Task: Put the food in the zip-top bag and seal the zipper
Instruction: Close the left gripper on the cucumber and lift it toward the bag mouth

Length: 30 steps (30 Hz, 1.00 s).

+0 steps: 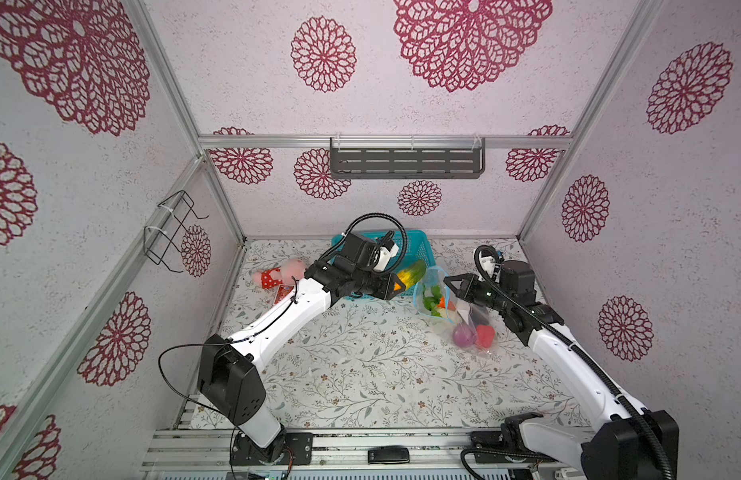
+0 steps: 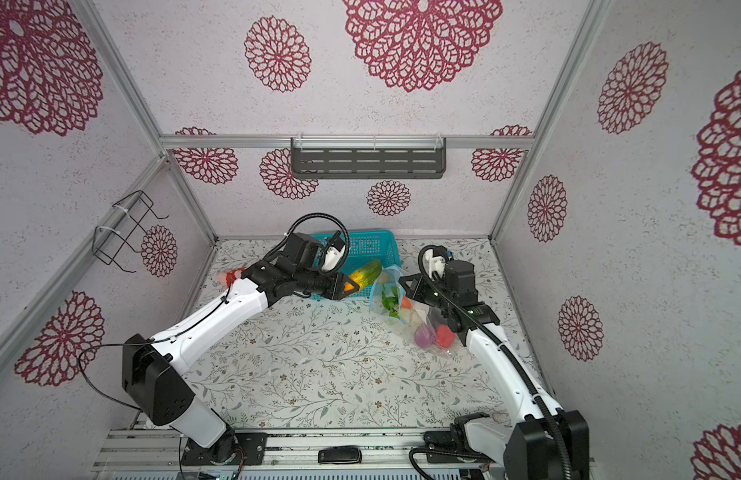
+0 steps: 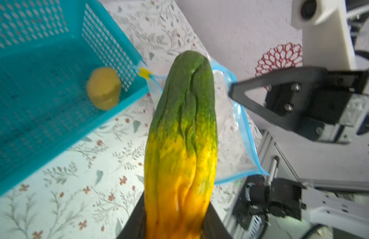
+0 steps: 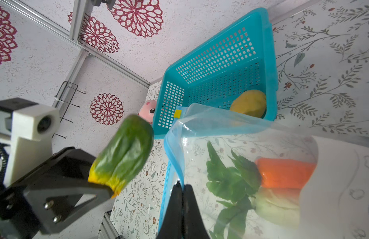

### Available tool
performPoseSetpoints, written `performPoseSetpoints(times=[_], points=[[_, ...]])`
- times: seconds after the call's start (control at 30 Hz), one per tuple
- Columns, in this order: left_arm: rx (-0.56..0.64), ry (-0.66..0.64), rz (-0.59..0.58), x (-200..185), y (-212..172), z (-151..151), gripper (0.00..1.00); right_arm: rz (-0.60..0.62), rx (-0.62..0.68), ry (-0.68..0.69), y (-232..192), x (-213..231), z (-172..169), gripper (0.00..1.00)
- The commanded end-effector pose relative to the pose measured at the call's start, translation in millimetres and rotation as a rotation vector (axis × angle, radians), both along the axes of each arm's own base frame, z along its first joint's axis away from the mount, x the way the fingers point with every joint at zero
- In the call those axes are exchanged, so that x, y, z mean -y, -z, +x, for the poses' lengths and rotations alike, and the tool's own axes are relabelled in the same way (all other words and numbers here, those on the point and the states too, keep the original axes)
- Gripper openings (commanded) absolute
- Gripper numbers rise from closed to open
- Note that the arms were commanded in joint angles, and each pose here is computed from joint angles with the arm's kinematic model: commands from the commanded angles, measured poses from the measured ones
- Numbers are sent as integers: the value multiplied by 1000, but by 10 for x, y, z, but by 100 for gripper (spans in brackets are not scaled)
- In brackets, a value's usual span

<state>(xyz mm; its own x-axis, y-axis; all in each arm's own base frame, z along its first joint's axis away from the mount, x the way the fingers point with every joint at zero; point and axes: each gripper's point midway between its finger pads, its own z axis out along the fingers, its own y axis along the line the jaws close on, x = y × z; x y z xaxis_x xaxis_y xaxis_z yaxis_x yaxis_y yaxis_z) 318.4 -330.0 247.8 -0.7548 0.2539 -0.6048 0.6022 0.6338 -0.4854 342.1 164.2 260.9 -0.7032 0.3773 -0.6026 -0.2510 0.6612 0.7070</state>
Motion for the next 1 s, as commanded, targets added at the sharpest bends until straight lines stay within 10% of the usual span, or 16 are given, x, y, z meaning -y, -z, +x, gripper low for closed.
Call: performPoseSetpoints(times=[0.0,0.97], points=[[-100,108,15,11,-6,-390,17,-2,75,-7,-211,4,42,0],[-173,111,7,560,-29,-216,20,29,141,-65,-473,-169,-161,0]])
